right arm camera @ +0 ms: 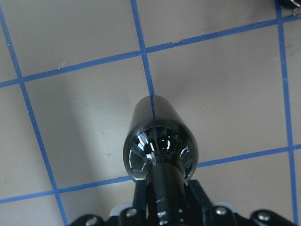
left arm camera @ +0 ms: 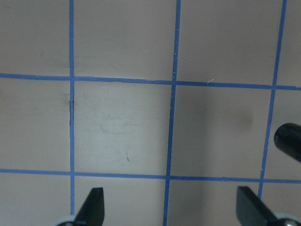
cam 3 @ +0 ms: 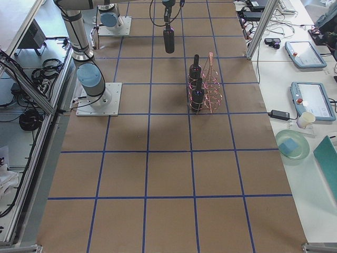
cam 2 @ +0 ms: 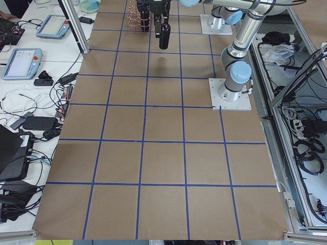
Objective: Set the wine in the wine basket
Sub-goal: 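Carry the bottle with the right gripper over the copper wine rack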
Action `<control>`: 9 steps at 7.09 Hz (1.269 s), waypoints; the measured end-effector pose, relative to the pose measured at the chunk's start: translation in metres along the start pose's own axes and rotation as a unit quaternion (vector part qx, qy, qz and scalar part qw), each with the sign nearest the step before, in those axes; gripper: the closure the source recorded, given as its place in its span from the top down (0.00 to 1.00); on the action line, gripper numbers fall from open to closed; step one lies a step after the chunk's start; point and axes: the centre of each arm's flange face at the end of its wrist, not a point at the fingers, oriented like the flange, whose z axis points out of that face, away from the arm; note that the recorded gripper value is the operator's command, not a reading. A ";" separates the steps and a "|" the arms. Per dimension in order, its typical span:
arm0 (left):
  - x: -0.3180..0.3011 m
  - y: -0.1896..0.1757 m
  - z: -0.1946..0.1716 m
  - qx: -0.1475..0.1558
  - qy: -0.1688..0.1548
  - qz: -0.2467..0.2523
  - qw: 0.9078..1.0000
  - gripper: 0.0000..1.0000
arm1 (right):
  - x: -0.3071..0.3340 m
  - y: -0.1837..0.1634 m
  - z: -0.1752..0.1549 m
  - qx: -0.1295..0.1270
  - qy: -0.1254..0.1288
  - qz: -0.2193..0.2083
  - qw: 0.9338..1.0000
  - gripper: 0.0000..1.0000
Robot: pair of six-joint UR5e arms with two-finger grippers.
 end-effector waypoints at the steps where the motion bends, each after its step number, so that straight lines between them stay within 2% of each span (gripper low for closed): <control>1: -0.001 0.010 -0.004 -0.009 -0.001 -0.001 1.000 1.00 | 0.038 -0.014 -0.020 0.006 0.010 -0.017 1.000 0.00; 3: 0.000 0.024 -0.016 -0.005 0.000 -0.001 1.000 1.00 | 0.127 -0.047 -0.054 0.024 0.042 -0.044 0.998 0.00; 5: 0.001 0.029 -0.020 -0.001 0.000 0.003 1.000 1.00 | 0.202 -0.078 -0.082 0.041 0.061 -0.037 0.997 0.00; 7: 0.002 0.031 -0.021 0.000 0.001 0.008 1.000 1.00 | 0.250 -0.107 -0.099 0.046 0.059 -0.016 0.997 0.00; 9: 0.004 0.028 -0.021 0.006 0.004 0.007 1.000 1.00 | 0.261 -0.139 -0.097 0.043 0.052 -0.008 0.998 0.00</control>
